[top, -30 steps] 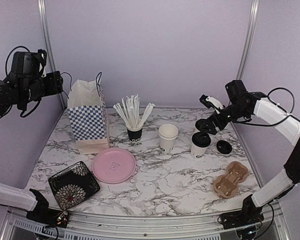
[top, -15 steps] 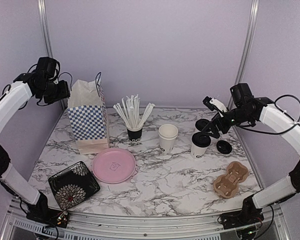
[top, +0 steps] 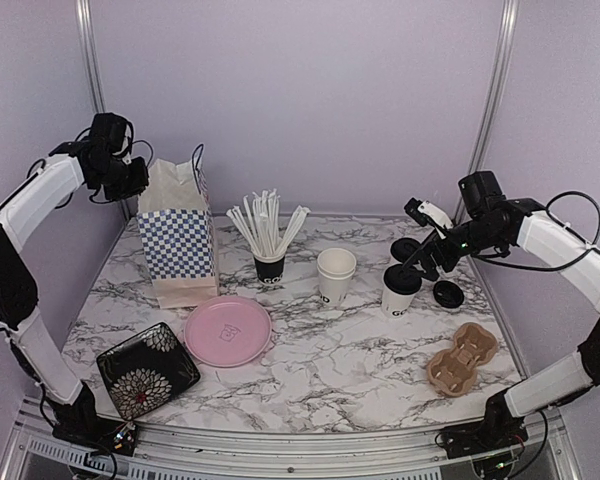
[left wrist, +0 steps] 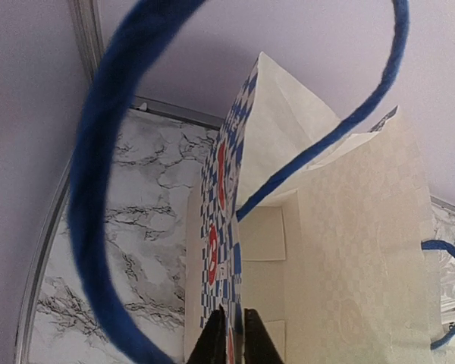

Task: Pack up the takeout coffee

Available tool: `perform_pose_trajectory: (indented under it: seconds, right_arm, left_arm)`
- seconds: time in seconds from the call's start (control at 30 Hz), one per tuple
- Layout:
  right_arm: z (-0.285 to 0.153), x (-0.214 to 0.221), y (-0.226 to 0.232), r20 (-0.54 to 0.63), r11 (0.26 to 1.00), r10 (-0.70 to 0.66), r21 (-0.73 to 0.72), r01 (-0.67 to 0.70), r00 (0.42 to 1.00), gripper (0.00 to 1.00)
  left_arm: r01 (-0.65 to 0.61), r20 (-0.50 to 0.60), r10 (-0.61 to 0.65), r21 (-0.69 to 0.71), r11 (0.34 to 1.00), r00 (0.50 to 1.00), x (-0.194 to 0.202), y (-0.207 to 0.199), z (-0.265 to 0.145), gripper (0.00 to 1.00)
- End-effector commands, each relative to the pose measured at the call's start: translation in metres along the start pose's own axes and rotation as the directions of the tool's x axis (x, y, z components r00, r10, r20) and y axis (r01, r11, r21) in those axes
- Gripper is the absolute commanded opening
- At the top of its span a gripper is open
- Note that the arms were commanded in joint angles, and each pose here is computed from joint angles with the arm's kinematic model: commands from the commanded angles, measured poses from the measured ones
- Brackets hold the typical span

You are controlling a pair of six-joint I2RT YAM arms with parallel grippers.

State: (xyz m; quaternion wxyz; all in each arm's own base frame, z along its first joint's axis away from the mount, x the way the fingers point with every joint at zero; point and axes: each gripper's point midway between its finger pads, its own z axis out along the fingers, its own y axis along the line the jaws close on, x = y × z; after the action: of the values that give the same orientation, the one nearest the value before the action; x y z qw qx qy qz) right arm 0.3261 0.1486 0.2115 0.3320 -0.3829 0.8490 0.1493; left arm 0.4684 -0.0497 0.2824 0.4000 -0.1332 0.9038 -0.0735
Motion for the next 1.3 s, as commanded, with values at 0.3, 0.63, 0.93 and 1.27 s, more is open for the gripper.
perform_pose_trajectory:
  seconds: [0.3,0.63,0.93,1.27]
  right_arm:
    - [-0.016,-0.013,-0.03,-0.033,0.99,0.023,0.142,-0.018,0.999,0.97]
    - [-0.019,-0.011,-0.041,-0.05,0.985,0.055,0.169,-0.046,0.997,0.99]
    - [-0.031,-0.004,-0.041,-0.085,0.987,-0.016,0.16,0.029,0.996,0.99]
    - [-0.043,0.056,-0.077,-0.21,0.975,0.096,0.216,-0.049,0.973,0.85]
  left_arm:
    - [-0.121,0.235,0.094,0.104,0.987,0.967,-0.08,-0.043,-0.072,0.0]
    - [-0.396,0.468,0.117,0.557,0.73,0.876,-0.063,-0.153,-0.262,0.0]
    - [-0.377,0.328,0.187,0.821,0.428,0.926,0.023,-0.194,-0.318,0.0]
    - [-0.238,0.126,0.457,0.951,0.196,0.88,0.14,-0.242,-0.302,0.0]
